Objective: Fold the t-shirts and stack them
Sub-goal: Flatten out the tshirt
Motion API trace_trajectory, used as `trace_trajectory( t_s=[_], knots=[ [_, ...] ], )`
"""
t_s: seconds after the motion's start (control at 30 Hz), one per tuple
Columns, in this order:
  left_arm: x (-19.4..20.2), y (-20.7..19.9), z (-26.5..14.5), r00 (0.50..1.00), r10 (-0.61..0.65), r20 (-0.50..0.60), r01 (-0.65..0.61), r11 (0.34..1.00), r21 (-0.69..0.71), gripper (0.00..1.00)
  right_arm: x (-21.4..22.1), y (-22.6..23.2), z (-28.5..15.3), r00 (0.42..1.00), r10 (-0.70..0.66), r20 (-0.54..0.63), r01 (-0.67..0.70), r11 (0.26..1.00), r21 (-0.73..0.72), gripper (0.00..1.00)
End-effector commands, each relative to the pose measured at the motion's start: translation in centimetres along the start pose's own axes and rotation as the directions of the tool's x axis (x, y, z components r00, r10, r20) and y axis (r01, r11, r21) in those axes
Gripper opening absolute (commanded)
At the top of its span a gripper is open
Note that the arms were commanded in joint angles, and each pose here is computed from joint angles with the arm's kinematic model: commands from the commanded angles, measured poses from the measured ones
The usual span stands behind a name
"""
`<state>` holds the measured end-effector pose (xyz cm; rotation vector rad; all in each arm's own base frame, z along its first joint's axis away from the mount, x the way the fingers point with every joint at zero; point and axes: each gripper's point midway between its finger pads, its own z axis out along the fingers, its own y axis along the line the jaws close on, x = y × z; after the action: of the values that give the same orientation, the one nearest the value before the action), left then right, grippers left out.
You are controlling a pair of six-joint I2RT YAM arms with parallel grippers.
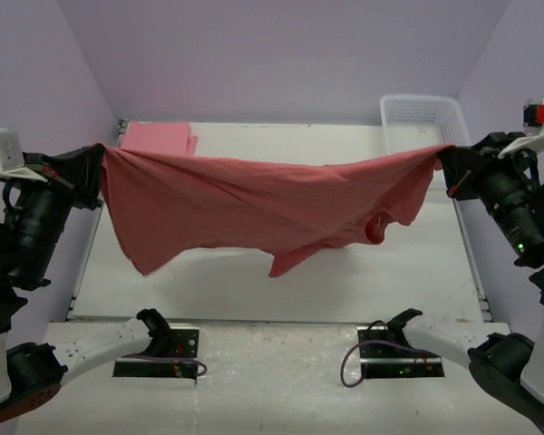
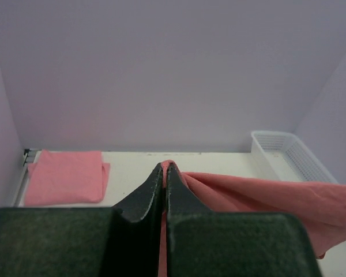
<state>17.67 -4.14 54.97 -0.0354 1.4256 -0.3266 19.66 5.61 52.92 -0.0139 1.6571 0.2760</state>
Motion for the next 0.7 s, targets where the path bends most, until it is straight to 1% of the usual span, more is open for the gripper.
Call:
trace_trajectory(
  t_s=[0.0,0.07,0.2,0.23,0.27,0.33,0.37,0.47,0.57,0.63,0.67],
  knots=[
    [-1.7,-1.6,-0.7,0.998,0.038,0.047,-0.044,0.992,0.121,0.00,-1.4,0.4,-1.2,0.999,-0.025,0.037,0.027,0.999,-0.046,0.00],
    [-2.1,-2.0,-0.9,0.997,0.040,0.060,-0.048,0.987,0.153,0.00,-2.5,0.7,-2.2,0.997,-0.015,0.080,0.021,0.997,-0.073,0.00],
    [-1.6,-2.6,-0.3,0.997,0.054,0.051,-0.062,0.984,0.165,0.00,-4.2,1.1,-2.8,0.992,-0.013,0.125,0.026,0.995,-0.101,0.00],
    [-1.8,-2.7,0.0,0.997,0.049,0.061,-0.058,0.986,0.157,0.00,-5.2,1.1,-3.3,0.988,-0.009,0.157,0.026,0.994,-0.104,0.00],
    [-1.9,-2.8,0.3,0.996,0.062,0.066,-0.072,0.985,0.155,0.00,-5.4,1.4,-2.7,0.988,-0.014,0.153,0.031,0.994,-0.109,0.00],
    [-2.6,-3.1,0.7,0.995,0.061,0.080,-0.072,0.986,0.147,0.00,-6.5,2.2,-3.0,0.984,-0.012,0.180,0.039,0.988,-0.147,0.00],
    [-2.9,-3.2,0.8,0.994,0.063,0.087,-0.076,0.986,0.151,0.00,-7.6,2.6,-3.3,0.976,-0.009,0.219,0.047,0.984,-0.170,0.00],
    [-4.0,-4.0,0.8,0.993,0.048,0.108,-0.067,0.980,0.187,0.00,-9.0,2.9,-3.5,0.962,-0.016,0.274,0.068,0.981,-0.182,0.00],
    [-5.0,-4.1,-0.1,0.989,0.023,0.147,-0.056,0.973,0.222,0.00,-9.8,3.4,-4.2,0.947,-0.027,0.320,0.099,0.972,-0.211,0.00],
    [-5.6,-4.1,-1.2,0.985,0.003,0.174,-0.048,0.965,0.256,0.00,-9.5,3.3,-5.3,0.938,-0.039,0.345,0.126,0.964,-0.233,0.00],
    [-6.0,-4.1,-1.8,0.982,-0.006,0.188,-0.047,0.960,0.276,0.00,-10.0,3.5,-6.1,0.924,-0.032,0.381,0.135,0.960,-0.246,0.00]
  ],
)
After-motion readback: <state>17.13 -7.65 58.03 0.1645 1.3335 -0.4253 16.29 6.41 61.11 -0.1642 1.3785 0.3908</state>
